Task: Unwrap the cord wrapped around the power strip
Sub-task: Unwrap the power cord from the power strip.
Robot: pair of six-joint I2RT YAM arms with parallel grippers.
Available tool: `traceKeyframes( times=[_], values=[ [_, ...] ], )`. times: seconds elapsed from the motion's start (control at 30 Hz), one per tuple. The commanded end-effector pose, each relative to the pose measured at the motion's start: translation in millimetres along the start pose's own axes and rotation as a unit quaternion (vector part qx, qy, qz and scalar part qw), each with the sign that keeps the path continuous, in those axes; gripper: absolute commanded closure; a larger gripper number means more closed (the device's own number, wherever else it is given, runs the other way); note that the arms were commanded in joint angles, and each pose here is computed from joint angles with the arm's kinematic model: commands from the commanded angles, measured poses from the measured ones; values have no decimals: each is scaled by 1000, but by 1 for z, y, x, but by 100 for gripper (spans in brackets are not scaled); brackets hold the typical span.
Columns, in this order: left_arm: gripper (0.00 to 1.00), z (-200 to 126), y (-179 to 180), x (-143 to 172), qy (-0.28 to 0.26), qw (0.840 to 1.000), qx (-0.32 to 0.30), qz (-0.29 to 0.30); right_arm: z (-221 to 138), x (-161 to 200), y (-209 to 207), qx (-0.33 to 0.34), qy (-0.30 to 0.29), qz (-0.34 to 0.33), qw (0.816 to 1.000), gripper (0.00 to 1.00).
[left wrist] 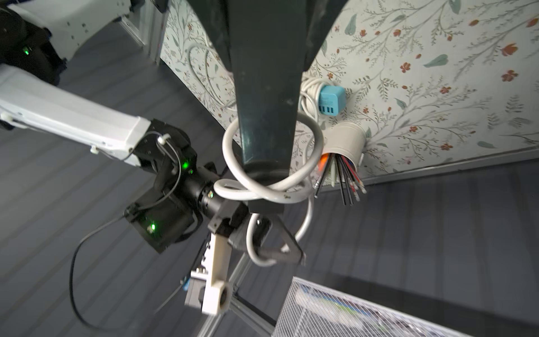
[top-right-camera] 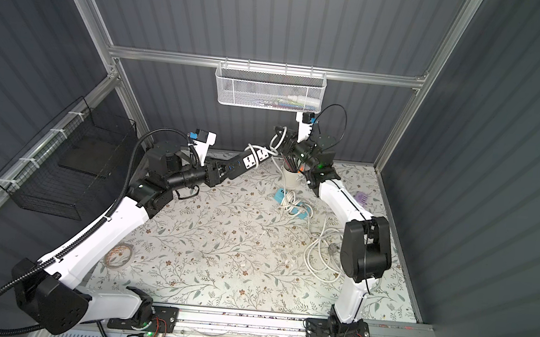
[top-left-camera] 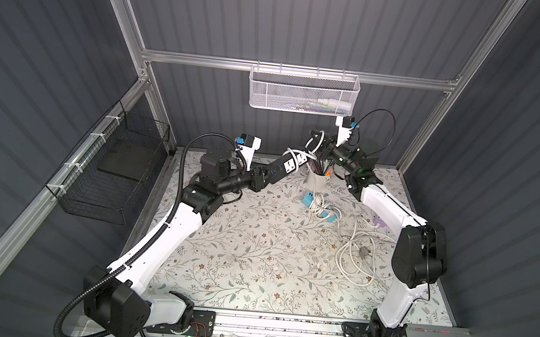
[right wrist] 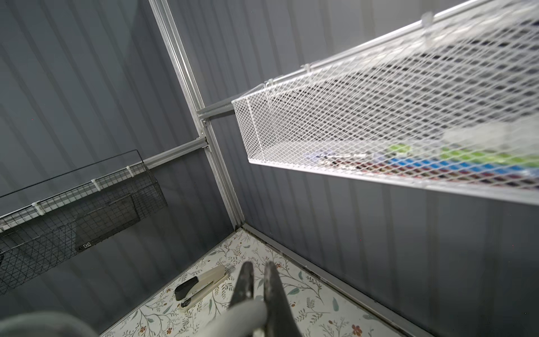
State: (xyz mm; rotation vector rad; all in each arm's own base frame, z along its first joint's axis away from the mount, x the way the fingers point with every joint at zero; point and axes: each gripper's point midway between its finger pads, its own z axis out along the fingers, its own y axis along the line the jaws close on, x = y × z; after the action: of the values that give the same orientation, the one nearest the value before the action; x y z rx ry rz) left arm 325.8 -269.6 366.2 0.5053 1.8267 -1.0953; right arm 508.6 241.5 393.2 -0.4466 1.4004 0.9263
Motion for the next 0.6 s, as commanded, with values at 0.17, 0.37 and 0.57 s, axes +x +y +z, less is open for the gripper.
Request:
traceKeyframes(
  times=[0.17,0.37,0.57],
  values=[
    [100,14,-20,42,67,997,49,4,-31,-60,4,-6,-28,-17,999,100],
    [100,20,16,48,71,997,-40,13,-59,-87,12,9,-24,-10,1000,100],
    [100,15,46,14,8,989,-140,45,-107,-60,11,101,47,11,994,100]
  ],
)
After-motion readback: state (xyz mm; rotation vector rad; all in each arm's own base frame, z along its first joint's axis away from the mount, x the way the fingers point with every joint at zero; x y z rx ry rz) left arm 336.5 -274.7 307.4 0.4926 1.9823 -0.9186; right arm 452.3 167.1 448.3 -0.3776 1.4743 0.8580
